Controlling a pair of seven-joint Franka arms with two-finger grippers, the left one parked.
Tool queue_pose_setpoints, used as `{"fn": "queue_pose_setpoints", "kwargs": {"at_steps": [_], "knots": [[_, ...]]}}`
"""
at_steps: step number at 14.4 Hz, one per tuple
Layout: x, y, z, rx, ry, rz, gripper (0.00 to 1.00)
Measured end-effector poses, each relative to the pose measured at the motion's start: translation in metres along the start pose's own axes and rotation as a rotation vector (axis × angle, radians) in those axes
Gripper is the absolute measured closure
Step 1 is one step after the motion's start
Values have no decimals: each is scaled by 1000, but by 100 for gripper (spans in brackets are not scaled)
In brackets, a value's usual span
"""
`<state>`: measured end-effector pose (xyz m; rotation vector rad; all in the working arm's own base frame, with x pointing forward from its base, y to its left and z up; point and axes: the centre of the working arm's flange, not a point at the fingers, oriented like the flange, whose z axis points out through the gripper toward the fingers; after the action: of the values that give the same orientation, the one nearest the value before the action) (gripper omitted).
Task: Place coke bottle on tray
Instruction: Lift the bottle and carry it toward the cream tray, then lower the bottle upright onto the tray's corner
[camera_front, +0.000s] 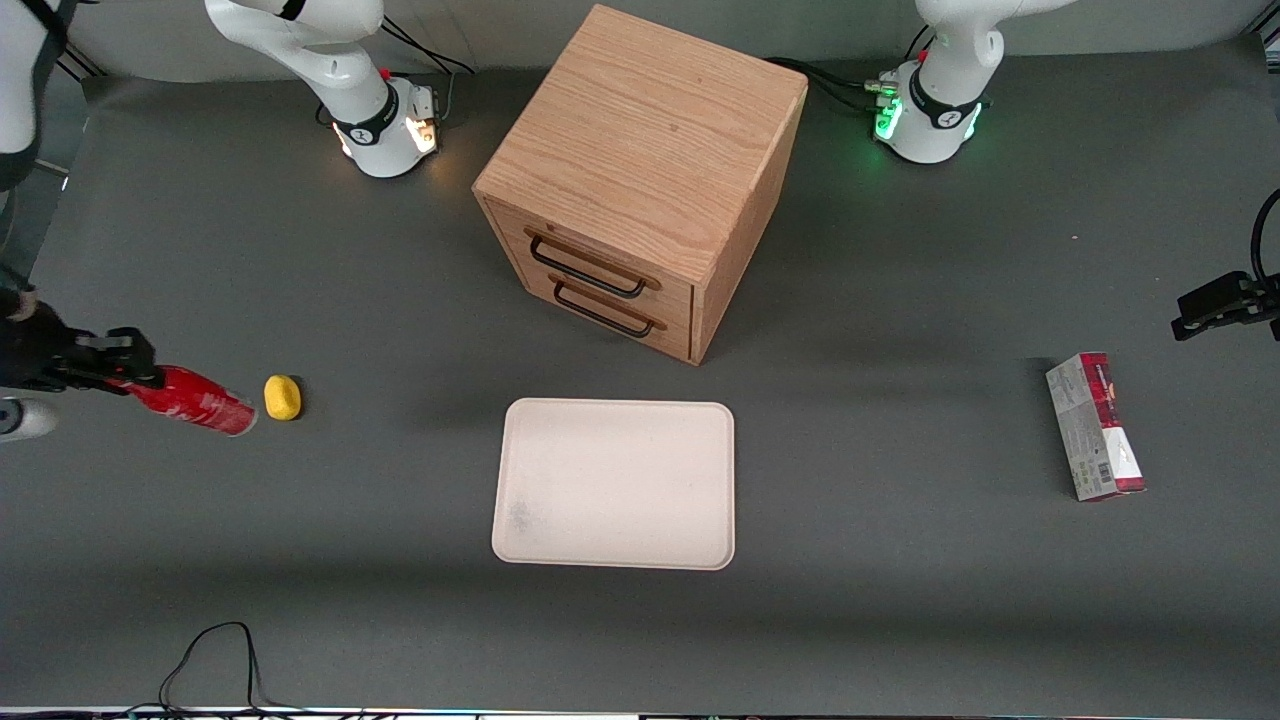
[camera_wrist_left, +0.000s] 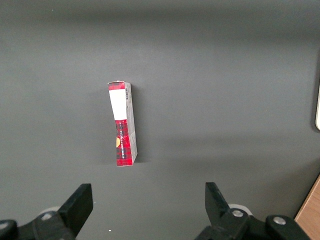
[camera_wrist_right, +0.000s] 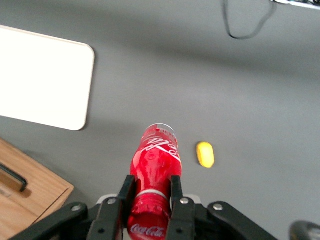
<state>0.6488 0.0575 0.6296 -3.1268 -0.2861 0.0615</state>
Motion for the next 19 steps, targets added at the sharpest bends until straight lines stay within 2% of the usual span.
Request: {"fn": "queue_pose_setpoints", "kwargs": {"at_steps": [3,9,14,19], "knots": [[8,-80,0,-1,28,-62,67],[12,-202,26,-3,24,-110,67],[27,-218,54,-1,23,-120,67],[72,-221,140,2,9,-112,67]]}}
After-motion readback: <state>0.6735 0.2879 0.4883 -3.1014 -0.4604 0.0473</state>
